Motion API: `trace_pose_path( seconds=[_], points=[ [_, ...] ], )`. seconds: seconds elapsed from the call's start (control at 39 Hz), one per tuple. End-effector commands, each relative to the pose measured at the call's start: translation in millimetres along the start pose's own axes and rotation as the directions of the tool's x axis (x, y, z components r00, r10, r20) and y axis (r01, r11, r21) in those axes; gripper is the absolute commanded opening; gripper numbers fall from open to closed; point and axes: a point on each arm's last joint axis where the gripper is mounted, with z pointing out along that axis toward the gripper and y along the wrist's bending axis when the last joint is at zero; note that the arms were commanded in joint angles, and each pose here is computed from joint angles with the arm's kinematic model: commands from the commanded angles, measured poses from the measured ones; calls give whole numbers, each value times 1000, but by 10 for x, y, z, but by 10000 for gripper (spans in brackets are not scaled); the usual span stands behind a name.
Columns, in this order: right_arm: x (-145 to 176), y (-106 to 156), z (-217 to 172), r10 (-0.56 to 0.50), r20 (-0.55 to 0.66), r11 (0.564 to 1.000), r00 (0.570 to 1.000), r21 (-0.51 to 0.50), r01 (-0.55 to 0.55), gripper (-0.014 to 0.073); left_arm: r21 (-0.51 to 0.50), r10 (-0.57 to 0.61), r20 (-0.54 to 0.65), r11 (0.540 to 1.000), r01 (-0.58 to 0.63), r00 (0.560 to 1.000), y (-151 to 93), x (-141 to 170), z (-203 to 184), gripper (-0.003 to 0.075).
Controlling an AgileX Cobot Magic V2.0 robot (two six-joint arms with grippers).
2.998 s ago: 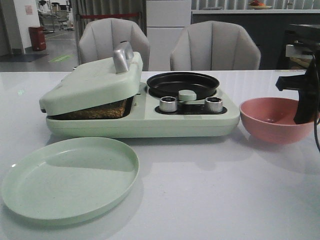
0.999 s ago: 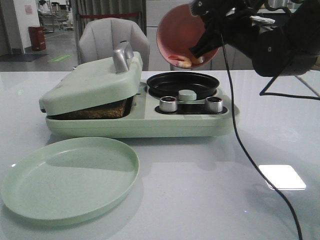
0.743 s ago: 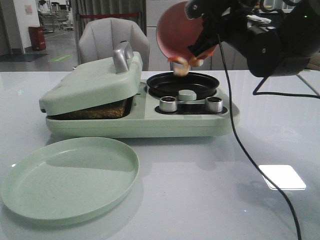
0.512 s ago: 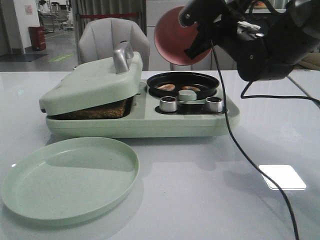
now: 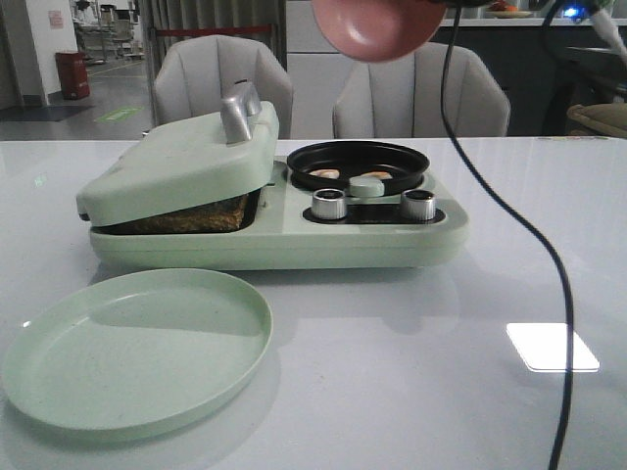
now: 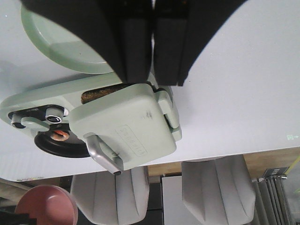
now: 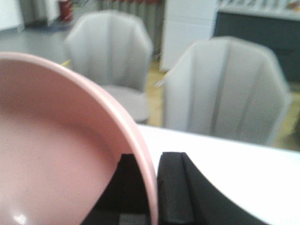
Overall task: Make breakfast with bread and shrimp
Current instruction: 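Tip the pink bowl further to pour the shrimp into the pan, then carry the emptied pink bowl back and lower it onto the table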
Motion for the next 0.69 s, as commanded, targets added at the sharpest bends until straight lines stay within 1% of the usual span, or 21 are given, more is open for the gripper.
trace_pose_path(
  seconds=[0.0,0.1,0.15,0.23,0.33,0.41,0.51,0.67],
  points=[
    [-535,-20,-374,16,3,997,1000,-80,-16,135,-4,-26,95,1000,26,995,8,-145,-16,114],
    [-634,-38,-614,3,-124,986,992,-163,-23,135,-4,-26,95,1000,26,995,8,-145,-16,114],
    [-661,-71,-707,-4,-173,982,985,-187,-28,135,-4,-26,95,1000,26,995,8,-145,-16,114],
    [-675,-181,-809,-9,-236,980,972,-195,-38,136,-4,-26,95,1000,26,995,8,-145,-16,114],
    [-654,-409,-874,11,-301,985,954,-161,-62,141,-4,-26,95,1000,26,995,8,-145,-16,114],
    [-589,-593,-899,80,-368,985,926,-111,-129,141,-4,-26,95,1000,26,995,8,-145,-16,114],
    [-432,-866,-938,164,-434,981,886,-21,-192,141,-4,-26,95,1000,26,995,8,-145,-16,114],
    [-124,-1094,-991,224,-509,973,831,62,-224,141,-4,-26,95,1000,26,995,8,-145,-16,114]
  ],
)
